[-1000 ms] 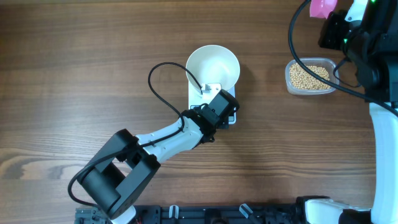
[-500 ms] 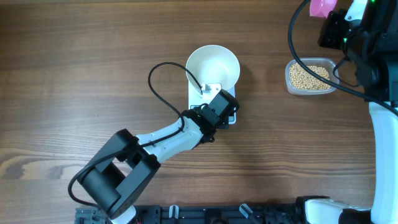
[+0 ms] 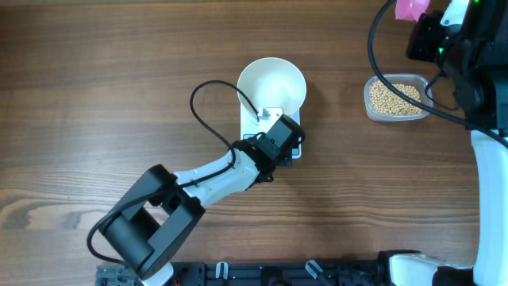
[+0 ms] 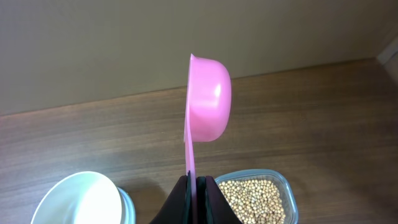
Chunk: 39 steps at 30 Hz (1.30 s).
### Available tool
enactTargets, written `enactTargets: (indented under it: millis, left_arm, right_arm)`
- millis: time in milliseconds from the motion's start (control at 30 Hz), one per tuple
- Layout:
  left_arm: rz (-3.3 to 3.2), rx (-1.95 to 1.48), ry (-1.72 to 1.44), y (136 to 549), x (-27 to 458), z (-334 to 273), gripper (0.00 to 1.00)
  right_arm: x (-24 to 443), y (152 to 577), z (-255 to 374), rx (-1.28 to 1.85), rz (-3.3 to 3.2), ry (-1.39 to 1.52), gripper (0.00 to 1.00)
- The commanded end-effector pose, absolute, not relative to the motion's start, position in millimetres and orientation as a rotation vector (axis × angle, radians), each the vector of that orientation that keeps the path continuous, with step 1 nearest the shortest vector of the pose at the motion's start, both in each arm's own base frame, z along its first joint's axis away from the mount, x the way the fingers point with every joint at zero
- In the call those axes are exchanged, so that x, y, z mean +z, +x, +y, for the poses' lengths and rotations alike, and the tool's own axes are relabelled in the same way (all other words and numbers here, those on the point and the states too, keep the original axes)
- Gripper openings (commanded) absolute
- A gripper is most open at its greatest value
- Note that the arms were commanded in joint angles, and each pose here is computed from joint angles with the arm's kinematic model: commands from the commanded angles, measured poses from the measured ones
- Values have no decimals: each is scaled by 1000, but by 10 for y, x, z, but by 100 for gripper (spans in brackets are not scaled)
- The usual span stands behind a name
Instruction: Scoop item into bowl and weigh 150g on scale
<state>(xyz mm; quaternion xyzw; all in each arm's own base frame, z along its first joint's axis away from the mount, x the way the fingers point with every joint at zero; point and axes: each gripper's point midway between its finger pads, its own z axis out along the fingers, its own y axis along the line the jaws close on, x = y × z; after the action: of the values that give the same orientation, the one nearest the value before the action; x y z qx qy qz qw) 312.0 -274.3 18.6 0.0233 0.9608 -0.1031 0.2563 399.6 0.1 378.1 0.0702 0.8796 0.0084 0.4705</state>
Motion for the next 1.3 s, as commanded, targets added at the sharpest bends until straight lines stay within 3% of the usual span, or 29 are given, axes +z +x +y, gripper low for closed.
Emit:
enactTargets:
  millis: [0,200,367,700,867,1100,1167,1267]
  left_arm:
    - [2538,-383,57,3107,615,-2800,4]
    - [2348,-545,15,3047,1630,-2690,4]
    - [2262,-464,-83,2928,2118,-2151,4]
    - [2277,-337,-146,2526,2330,-1466,4]
    - [2226,-334,-228,2428,2497,-1145,18]
    - [2236,-235,-366,2355,2455,-700,20]
    - [2223,-220,-428,2358,2461,-583,29]
    - [2192,-227,-559,2374,2467,-451,30]
  right_arm:
    - [3828,4023,-26,-8,2141,159,4]
    - [3826,4022,-26,-8,2142,160,4]
    - [3825,4021,-26,-7,2143,161,4]
    - [3817,4020,119,85,2152,114,4]
    - [3817,4017,187,143,2154,120,4]
    - [3841,4032,194,149,2142,119,4]
    - [3866,4048,195,148,2130,115,4]
    - [3886,4061,195,149,2121,114,4]
